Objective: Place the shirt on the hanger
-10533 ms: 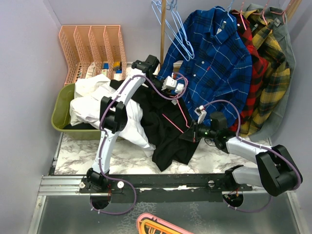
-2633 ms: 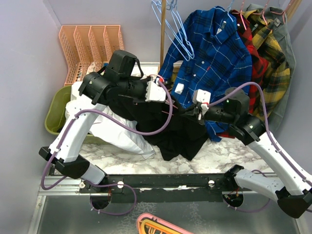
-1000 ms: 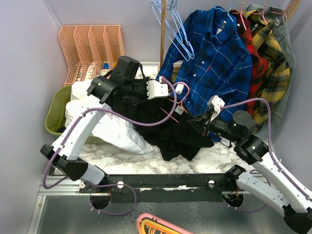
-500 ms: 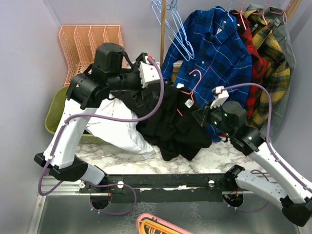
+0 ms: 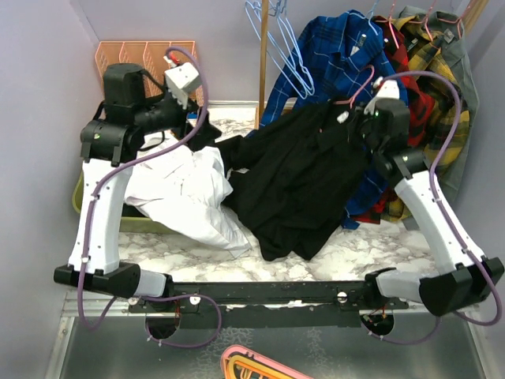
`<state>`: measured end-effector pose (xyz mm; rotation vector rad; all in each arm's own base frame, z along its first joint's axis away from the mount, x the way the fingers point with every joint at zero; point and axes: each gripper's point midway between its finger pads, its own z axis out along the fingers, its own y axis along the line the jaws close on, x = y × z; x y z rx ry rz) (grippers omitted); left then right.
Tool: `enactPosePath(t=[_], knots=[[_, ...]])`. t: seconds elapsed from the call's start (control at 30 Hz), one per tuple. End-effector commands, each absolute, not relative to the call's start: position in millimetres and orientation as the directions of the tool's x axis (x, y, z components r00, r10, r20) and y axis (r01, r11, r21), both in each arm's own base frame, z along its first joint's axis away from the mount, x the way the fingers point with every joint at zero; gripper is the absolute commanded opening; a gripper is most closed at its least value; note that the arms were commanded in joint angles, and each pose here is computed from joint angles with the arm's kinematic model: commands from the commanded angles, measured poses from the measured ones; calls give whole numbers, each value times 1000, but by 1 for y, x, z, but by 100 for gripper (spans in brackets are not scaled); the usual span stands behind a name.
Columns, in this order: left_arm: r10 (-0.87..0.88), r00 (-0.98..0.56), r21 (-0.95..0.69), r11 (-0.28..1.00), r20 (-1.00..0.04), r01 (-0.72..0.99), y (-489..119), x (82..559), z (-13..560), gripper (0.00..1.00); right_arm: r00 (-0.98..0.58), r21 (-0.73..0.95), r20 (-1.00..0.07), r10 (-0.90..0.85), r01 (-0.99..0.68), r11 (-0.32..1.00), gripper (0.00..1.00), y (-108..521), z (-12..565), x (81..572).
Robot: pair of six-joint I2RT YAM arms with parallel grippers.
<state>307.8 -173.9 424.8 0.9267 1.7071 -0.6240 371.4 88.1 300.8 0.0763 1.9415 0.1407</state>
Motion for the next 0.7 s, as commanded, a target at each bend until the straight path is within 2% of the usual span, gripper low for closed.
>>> enactPosePath(t=[0.0,0.17,0.47,0.53,0.67], knots=[[187,-140,-14,551,-972,834,-159,282,444,99,-192,41,-981,23,-91,995,1,84,378,412],[190,-178,-33,591,-965,806,-144,282,428,99,-62,-35,-997,-50,-212,977,1,103,427,426],[198,-183,-30,594,-963,804,-139,279,422,99,29,-121,-993,-117,-223,967,1,103,478,442],[197,-183,-33,590,-963,807,-139,278,422,99,25,-106,-994,-103,-263,959,1,109,478,433],[200,-192,-40,586,-961,810,-139,276,418,99,-50,-42,-997,-58,-275,960,1,109,434,416]])
